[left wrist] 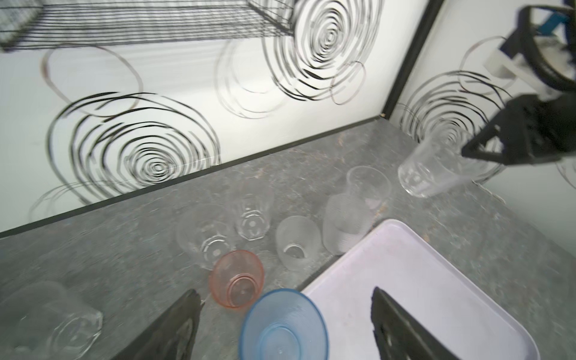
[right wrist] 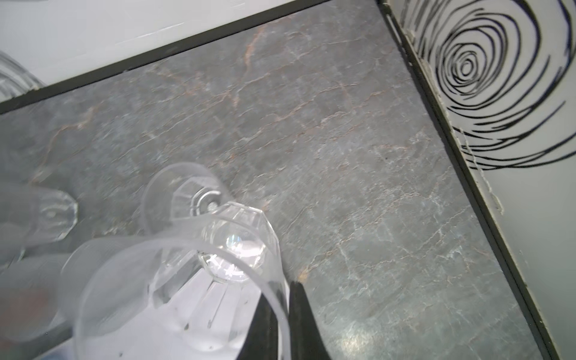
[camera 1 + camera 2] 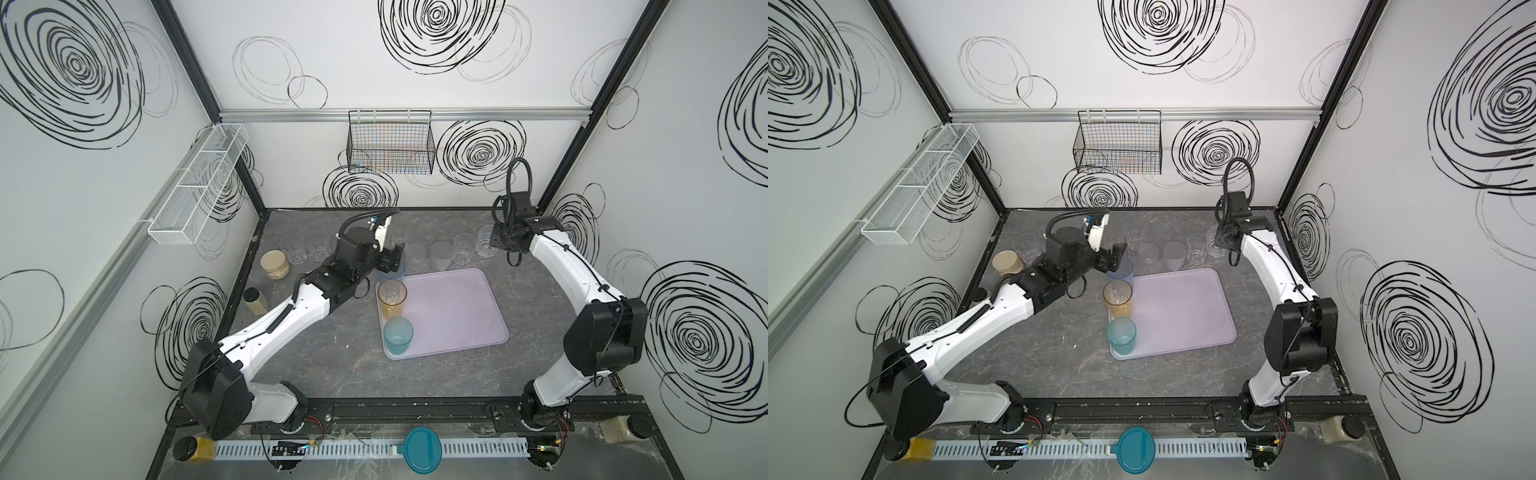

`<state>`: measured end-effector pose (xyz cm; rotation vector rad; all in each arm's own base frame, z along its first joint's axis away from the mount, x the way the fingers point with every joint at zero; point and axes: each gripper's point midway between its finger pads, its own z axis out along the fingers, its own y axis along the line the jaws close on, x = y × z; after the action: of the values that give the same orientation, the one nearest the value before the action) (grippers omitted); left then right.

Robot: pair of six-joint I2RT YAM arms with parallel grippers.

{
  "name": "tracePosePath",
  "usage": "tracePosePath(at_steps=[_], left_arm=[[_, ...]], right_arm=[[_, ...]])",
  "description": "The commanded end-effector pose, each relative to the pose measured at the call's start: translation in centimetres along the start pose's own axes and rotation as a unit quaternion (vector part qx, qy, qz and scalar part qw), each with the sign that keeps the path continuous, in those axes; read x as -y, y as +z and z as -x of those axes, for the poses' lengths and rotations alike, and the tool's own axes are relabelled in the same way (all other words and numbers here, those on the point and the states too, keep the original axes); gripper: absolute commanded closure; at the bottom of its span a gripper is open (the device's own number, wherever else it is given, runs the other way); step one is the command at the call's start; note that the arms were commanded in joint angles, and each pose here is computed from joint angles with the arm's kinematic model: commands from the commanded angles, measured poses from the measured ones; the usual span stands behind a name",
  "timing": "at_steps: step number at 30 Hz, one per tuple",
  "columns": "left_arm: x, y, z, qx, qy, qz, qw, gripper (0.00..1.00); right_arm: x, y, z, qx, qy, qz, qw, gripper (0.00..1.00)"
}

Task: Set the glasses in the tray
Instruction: 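Carry the clear glass with the right gripper toward the tray's far corner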

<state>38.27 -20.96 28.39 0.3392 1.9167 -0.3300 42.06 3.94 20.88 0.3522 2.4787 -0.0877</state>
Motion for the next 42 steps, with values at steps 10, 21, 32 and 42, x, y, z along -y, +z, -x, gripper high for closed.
tracePosePath(at_steps=[10,21,32,42], left_arm=[[-4.0,-2.1,-5.4,-0.04,-0.051,0.035,0.997,0.12],[-2.6,-1.6,-7.0,-0.042,-0.054,0.032,0.997,0.12],[-1.3,-1.6,-8.2,-0.049,-0.042,0.024,0.998,0.12],[-0.9,-1.5,-7.9,-0.049,-0.039,0.019,0.998,0.12]], right_arm=[[-10.8,-1.9,-7.7,-0.089,-0.152,0.084,0.981,0.98],[-16.4,1.6,-11.7,-0.123,-0.194,0.122,0.966,0.98],[-18.1,4.0,-13.2,-0.123,-0.213,0.108,0.963,0.98],[-18.0,5.5,-12.6,-0.113,-0.217,0.09,0.965,0.97]])
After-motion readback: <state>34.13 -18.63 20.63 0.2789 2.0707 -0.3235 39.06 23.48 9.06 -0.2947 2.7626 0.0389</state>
